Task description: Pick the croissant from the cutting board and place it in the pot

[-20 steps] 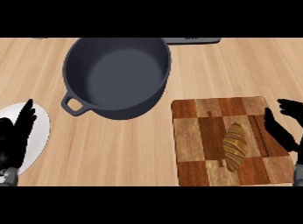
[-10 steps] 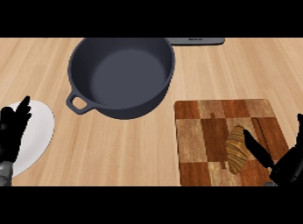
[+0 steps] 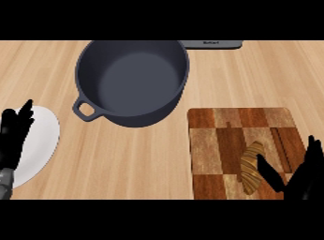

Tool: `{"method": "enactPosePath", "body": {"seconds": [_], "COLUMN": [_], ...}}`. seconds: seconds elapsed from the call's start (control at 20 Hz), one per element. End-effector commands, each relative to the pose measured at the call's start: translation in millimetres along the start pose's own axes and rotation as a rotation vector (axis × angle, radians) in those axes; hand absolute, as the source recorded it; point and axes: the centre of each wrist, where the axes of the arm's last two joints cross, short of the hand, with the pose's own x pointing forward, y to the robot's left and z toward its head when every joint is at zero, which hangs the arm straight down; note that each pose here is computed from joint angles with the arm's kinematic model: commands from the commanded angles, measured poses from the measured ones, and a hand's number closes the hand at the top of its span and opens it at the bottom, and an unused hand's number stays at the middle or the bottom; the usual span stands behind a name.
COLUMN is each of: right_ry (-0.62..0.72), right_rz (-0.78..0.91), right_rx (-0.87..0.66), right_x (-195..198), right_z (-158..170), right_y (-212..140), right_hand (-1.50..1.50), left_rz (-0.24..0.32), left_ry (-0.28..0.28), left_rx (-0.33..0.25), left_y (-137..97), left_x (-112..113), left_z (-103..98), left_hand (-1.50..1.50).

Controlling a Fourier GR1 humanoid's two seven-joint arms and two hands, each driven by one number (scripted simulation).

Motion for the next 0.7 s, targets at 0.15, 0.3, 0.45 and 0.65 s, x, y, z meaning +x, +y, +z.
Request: {"method": "enactPosePath", "body": {"seconds": [0.15, 0.3, 0.45, 0.65], "right_ry": [0.181, 0.212, 0.254, 0.300], "right_rz": [0.228, 0.256, 0.302, 0.286], "right_rx": [0.260, 0.324, 0.328, 0.326], "right_x": [59, 89, 104, 112], "right_z": [19, 36, 38, 27], "right_y": [-19, -36, -37, -45], "right_hand": [-1.50, -1.50, -1.50, -1.50], "left_rz": [-0.020, -0.006, 0.006, 0.007], "left_ry": [-0.007, -0.014, -0.006, 0.005], "left_rx": [-0.009, -0.034, -0.015, -0.018], "left_y": [-4, 3, -4, -12], "left_x": [10, 5, 15, 5], "left_z": [-3, 4, -7, -7], "left_hand": [0.00, 0.00, 0.00, 0.00]}}
